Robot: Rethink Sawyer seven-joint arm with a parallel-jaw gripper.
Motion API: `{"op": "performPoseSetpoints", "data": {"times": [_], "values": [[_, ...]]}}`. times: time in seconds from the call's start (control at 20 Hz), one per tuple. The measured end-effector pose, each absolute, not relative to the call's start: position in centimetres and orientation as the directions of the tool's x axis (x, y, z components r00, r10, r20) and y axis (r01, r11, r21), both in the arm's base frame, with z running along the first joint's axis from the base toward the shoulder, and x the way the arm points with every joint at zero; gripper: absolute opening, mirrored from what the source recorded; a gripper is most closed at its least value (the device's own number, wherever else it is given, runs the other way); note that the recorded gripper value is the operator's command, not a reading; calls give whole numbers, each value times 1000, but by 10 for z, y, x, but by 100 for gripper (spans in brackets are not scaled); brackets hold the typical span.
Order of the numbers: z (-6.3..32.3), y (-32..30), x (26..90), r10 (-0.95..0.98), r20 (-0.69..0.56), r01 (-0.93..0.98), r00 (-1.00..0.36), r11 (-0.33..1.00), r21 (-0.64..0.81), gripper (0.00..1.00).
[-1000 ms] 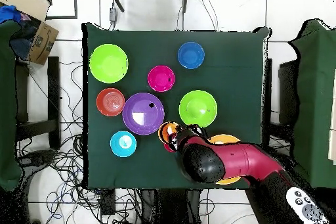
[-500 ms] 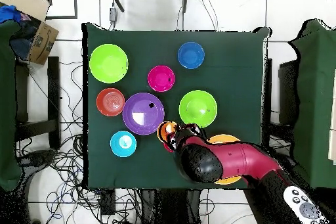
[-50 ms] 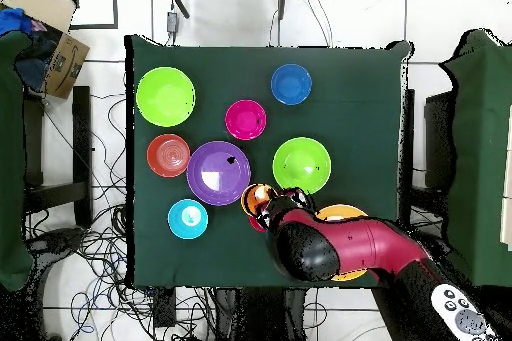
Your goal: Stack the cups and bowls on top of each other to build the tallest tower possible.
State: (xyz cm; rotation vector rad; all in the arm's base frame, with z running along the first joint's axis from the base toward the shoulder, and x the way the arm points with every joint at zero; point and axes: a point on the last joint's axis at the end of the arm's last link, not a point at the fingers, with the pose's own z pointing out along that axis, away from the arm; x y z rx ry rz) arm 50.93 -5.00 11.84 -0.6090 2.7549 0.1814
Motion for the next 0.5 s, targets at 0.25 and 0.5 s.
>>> {"op": "performPoseSetpoints", "data": {"times": [0.25, 0.5], "values": [[114, -52, 511, -396, -332, -434, -856, 900, 45, 0], [104, -52, 509, -397, -332, -437, -856, 898, 53, 0]]}}
